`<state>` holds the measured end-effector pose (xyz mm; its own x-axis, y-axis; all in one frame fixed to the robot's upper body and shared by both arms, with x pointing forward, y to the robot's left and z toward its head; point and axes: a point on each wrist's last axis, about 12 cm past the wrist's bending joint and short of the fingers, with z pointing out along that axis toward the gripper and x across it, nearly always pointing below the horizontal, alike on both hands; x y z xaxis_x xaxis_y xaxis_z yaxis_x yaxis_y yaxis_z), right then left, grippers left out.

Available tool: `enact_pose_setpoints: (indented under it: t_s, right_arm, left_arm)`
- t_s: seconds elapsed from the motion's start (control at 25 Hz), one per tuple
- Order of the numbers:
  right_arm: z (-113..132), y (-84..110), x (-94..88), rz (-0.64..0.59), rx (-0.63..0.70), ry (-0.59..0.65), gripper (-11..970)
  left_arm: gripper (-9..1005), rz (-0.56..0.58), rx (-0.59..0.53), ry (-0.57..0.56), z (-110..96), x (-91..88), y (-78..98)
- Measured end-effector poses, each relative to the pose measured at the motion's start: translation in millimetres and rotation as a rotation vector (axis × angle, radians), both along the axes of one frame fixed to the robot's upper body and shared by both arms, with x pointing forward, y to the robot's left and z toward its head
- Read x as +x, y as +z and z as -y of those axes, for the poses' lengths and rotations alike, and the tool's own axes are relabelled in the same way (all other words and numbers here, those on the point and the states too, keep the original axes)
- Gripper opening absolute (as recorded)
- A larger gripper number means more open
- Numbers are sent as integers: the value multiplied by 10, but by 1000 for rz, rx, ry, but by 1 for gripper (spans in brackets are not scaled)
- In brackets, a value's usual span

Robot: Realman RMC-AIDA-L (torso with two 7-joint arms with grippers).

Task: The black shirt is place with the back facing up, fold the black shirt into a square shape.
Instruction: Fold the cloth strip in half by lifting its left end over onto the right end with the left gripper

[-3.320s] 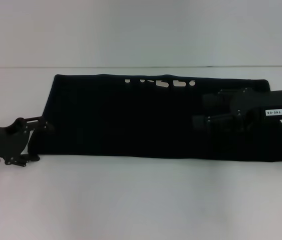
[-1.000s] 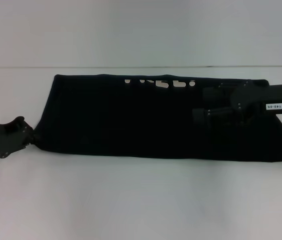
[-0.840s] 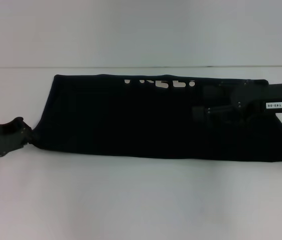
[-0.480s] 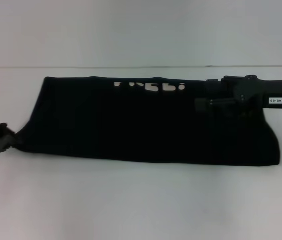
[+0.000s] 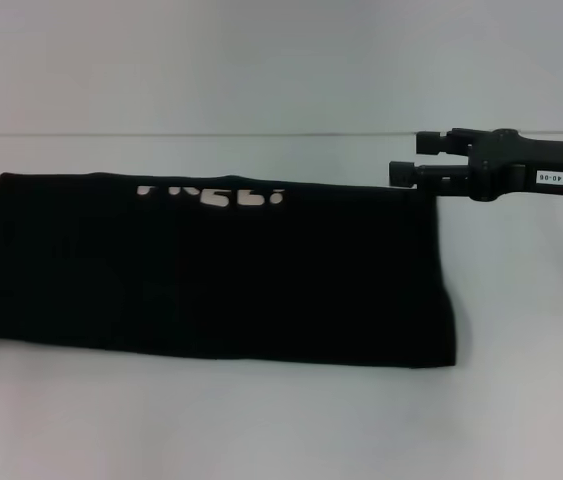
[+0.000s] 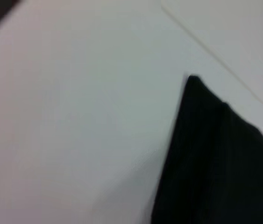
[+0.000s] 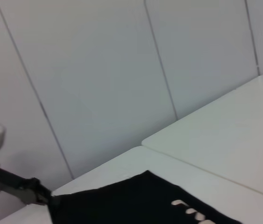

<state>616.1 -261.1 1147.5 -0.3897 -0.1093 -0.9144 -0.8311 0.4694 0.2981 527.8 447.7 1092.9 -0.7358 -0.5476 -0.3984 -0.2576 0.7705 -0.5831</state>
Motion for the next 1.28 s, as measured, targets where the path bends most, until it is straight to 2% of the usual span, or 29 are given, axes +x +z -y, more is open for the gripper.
enact_pose_setpoints:
  t_s: [0.12,0.28,0.32,0.48,0.56,0.68,0.76,0.8,0.84,0.92,1.0,1.08,1.2,1.28]
  right_arm:
    - [-2,-4,11,0,2,-12,916]
    - [23,-11,9,-1,9,-28,916]
    - [40,-18,2,-2,13,-35,916]
    - [213,-78,-51,-8,35,-106,915]
    - [364,-113,-96,-8,45,-163,915]
    - [617,-151,-184,0,72,-253,915]
    - [831,-175,-272,15,93,-327,915]
    - [925,-180,-312,23,100,-357,915]
    - [992,-185,-343,26,103,-376,915]
    - [1128,-179,-407,33,106,-404,915]
    - [1214,-181,-458,33,102,-418,915]
    - [1256,-172,-477,35,96,-421,915]
    - [1280,-158,-479,36,85,-417,915]
    - [1287,-153,-466,35,77,-416,916]
  left_arm:
    - [18,-2,19,12,-139,-78,72]
    - [18,-6,31,-10,-139,-48,119]
    - [18,-1,29,-26,-113,-6,151]
    - [18,44,-6,-154,183,353,387]
    - [18,76,-53,-243,430,561,524]
    - [18,123,-153,-411,967,873,696]
    - [19,138,-206,-544,1453,1056,779]
    - [19,138,-231,-630,1810,1131,801]
    - [19,145,-243,-679,2042,1169,822]
    - [19,148,-267,-761,2462,1174,817]
    - [19,143,-288,-835,2919,1105,752]
    - [19,137,-313,-847,3168,1039,641]
    - [19,172,-423,-786,3342,949,374]
    - [20,193,-532,-728,3405,758,99]
